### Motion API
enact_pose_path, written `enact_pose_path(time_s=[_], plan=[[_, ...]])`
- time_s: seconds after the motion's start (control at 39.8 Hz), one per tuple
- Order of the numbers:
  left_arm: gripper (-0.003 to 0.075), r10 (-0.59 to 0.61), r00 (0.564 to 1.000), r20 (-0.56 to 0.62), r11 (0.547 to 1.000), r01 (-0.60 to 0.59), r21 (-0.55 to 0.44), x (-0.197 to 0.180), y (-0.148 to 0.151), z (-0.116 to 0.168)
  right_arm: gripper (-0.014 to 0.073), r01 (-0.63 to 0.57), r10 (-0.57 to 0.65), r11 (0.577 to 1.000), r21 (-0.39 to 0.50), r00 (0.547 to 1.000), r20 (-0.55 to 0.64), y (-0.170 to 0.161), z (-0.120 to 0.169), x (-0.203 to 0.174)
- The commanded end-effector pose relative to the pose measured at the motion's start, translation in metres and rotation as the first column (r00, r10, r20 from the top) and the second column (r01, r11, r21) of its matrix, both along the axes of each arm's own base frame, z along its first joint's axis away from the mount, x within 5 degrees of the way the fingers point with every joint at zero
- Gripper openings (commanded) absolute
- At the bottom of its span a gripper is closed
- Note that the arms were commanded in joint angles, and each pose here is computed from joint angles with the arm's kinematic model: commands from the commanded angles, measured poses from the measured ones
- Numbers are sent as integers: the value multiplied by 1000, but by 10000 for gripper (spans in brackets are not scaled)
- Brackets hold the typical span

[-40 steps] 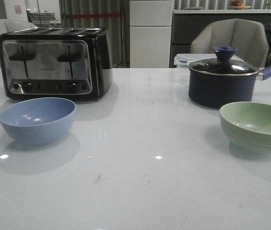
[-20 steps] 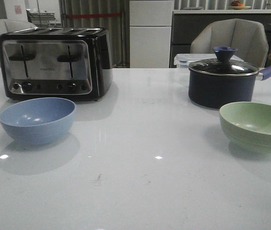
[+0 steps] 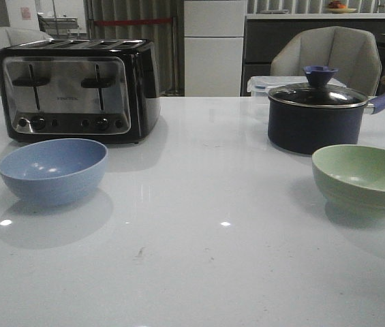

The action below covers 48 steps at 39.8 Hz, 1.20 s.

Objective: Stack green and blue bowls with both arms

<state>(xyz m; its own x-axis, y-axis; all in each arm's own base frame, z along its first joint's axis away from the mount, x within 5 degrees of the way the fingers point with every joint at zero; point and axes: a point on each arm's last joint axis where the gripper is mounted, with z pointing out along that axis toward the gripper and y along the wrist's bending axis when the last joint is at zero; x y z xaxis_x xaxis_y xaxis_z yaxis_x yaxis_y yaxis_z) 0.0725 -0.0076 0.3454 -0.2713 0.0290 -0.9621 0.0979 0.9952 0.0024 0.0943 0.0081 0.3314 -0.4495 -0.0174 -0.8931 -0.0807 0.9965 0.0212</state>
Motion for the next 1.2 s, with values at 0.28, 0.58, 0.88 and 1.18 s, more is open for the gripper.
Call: enact_pose_path(time_s=[0.28, 0.58, 0.88, 1.18], plan=[[98, -2, 995, -98, 1000, 1, -9, 33, -3, -17, 32, -2, 1, 1000, -5, 974, -227, 3, -19, 45], [198, -1, 990, -143, 1000, 0, -6, 44, -4, -23, 236, -3, -1, 1000, -10, 942, -337, 4, -37, 67], [571, 0, 985, -175, 1000, 0, 0, 54, -4, -27, 522, 44, -38, 999, 8, 938, -345, 1, -43, 90], [521, -60, 984, -167, 998, 61, -1, 57, -12, -27, 523, 195, -155, 980, 44, 879, -450, -28, -40, 141]])
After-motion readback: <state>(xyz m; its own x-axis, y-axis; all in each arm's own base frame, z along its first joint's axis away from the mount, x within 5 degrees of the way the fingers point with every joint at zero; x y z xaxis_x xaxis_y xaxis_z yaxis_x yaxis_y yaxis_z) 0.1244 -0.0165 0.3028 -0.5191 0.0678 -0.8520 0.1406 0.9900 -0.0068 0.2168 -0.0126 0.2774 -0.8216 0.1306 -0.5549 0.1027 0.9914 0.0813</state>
